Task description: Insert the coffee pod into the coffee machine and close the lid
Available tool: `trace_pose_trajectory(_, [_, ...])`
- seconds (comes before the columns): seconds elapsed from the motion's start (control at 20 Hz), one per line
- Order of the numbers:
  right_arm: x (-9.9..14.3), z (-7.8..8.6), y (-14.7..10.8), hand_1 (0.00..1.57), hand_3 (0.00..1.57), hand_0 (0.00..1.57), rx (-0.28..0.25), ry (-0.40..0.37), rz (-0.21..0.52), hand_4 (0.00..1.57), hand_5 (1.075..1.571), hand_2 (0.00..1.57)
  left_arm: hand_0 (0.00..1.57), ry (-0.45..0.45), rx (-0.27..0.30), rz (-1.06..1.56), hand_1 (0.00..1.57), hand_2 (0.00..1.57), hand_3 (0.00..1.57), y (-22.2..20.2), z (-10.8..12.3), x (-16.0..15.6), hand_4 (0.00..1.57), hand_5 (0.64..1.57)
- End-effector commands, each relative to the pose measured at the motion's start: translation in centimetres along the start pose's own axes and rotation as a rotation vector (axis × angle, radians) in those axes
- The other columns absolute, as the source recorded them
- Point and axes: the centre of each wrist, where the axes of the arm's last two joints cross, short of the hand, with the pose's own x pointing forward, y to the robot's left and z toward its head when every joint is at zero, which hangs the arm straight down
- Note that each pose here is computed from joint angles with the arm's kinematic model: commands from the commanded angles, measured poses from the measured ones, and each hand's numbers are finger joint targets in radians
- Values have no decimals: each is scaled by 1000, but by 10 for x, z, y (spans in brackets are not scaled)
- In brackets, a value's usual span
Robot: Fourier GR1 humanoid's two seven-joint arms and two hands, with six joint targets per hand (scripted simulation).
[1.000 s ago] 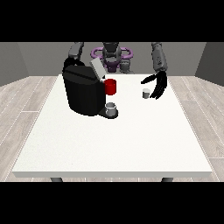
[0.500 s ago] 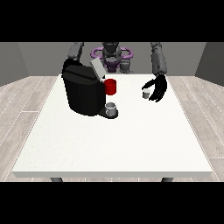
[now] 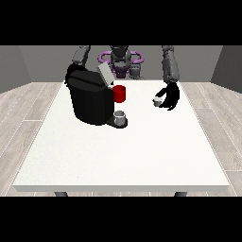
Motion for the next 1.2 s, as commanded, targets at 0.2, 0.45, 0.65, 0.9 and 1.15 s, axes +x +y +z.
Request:
trace_pose_trajectory(0.2, [-24,13,3,0,0,0,-25,65,-4,445,1571,0,1174,6,-89,-92,1174,1286,1183,-14,-5,13,412,1571])
trace_pose_trajectory(0.45, [-22,4,-7,0,0,0,-17,50,-17,505,1571,0,1468,-117,-80,-46,1468,1468,1414,24,-21,22,607,1571])
trace_pose_trajectory(0.65, [-31,3,-10,0,0,0,-14,86,-21,468,1571,0,1388,-199,-85,-29,1388,1408,1353,32,-38,58,583,1571])
trace_pose_trajectory(0.9, [-43,11,-8,0,0,0,-1,126,-5,468,1571,0,1258,-224,-134,-23,1258,1321,1297,22,-48,98,529,1571])
trace_pose_trajectory(1.15, [-47,11,2,0,0,0,25,93,-39,476,1571,0,1272,-305,-90,-27,1272,1342,1293,79,-64,128,548,1571])
